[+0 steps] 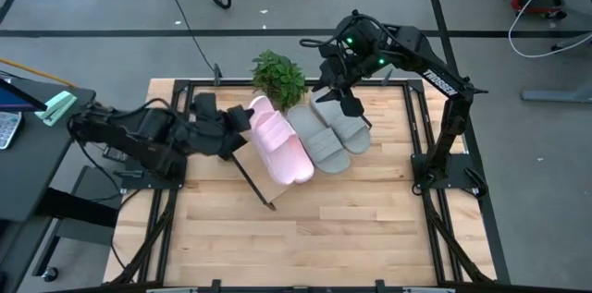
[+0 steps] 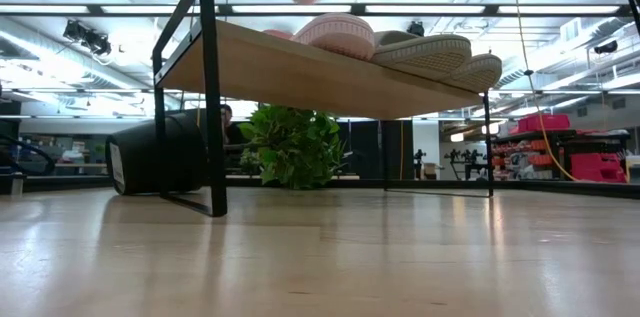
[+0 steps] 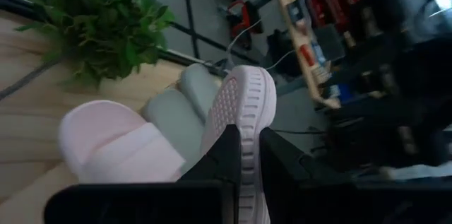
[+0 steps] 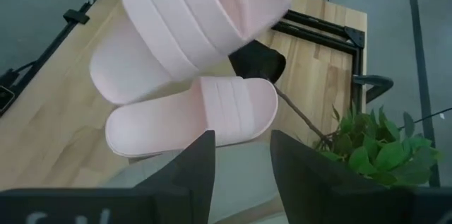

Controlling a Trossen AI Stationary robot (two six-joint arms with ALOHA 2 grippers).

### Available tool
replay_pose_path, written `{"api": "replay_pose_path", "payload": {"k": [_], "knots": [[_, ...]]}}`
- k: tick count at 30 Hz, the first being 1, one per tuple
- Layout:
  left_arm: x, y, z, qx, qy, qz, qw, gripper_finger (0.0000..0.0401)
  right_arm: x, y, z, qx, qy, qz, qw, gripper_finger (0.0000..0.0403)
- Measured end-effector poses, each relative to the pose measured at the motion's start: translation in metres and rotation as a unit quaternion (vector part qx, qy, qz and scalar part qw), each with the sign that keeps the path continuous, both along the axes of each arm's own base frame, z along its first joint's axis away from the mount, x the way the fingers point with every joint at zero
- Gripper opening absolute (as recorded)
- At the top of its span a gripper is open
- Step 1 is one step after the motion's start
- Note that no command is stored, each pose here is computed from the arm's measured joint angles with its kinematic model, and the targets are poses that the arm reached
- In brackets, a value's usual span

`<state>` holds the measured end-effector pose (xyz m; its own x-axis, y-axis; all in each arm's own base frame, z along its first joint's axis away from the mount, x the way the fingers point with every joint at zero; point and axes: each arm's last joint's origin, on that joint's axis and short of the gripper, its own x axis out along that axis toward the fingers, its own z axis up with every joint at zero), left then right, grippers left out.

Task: Pick and place slides into the shelf
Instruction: Put the pink slides on the shelf

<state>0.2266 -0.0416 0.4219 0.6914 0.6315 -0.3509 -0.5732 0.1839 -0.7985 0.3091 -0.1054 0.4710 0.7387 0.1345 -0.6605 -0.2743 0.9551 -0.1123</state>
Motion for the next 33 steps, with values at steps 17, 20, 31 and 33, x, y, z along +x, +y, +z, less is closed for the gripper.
{"api": "replay_pose_path", "payload": {"k": [17,20,31,33], "knots": [[-0.017,-0.033,-0.014,0.023,-0.047,0.031,0.998,0.0036,0.000,0.000,0.001,0.001,-0.004,-0.001,1.000,0.0142],[-0.019,-0.039,-0.038,-0.001,-0.072,0.035,0.997,0.0036,0.000,0.000,0.001,0.001,-0.005,-0.001,1.000,0.0142],[-0.052,-0.028,-0.085,-0.007,-0.209,0.012,0.978,0.0036,0.000,0.000,0.001,0.009,-0.004,-0.009,1.000,0.0142],[-0.059,-0.024,-0.095,-0.004,-0.222,-0.003,0.975,0.0035,0.000,0.000,0.001,0.016,-0.003,-0.015,1.000,0.0142]]}}
